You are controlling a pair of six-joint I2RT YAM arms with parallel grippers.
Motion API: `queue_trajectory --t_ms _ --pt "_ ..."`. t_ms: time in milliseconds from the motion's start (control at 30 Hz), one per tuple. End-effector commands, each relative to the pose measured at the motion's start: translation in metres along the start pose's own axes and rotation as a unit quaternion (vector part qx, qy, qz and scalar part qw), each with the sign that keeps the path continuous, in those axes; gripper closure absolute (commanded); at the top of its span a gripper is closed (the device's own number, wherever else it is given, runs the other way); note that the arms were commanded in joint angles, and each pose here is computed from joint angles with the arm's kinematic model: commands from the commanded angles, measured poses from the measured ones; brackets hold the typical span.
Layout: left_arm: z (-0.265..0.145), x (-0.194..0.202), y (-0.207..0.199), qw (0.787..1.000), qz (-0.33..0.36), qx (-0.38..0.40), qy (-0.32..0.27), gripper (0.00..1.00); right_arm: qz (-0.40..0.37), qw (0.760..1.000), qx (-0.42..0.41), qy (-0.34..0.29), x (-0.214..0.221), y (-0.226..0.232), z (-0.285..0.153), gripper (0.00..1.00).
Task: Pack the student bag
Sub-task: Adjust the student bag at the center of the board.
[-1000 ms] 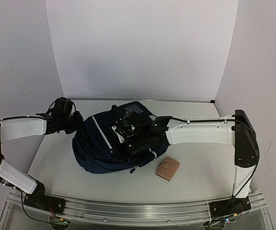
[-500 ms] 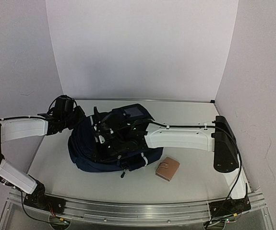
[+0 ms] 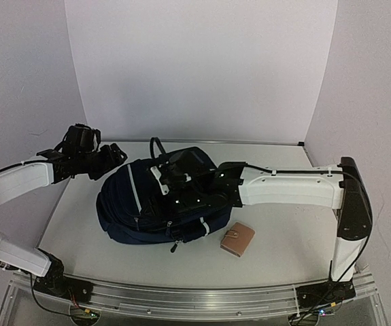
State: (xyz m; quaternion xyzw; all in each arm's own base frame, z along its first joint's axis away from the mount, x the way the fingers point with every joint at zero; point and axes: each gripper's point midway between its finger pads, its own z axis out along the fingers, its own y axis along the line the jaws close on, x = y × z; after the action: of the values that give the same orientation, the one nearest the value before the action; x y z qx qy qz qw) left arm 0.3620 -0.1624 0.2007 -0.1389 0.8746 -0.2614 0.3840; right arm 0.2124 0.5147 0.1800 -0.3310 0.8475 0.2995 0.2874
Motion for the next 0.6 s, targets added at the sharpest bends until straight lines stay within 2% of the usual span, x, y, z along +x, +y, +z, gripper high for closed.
queue_trajectory --t_ms 0,133,267,567 --pt "-0.008 0.03 0.0 0.997 -0.025 0.021 0.073 0.16 0.078 0.995 0.038 -0.042 -0.026 -0.06 -0.016 0.31" --pt "-0.005 0.046 -0.002 0.994 -0.035 0.056 0.09 0.16 0.12 0.992 0.018 -0.033 -0.021 -0.077 -0.003 0.31" --pt "-0.001 0.054 -0.004 0.992 -0.032 0.064 0.108 0.18 0.138 0.99 0.011 -0.025 -0.017 -0.088 0.011 0.36" --pt "0.016 0.064 -0.006 0.988 -0.029 0.079 0.133 0.34 0.143 0.989 -0.004 -0.017 -0.014 -0.094 0.034 0.5"
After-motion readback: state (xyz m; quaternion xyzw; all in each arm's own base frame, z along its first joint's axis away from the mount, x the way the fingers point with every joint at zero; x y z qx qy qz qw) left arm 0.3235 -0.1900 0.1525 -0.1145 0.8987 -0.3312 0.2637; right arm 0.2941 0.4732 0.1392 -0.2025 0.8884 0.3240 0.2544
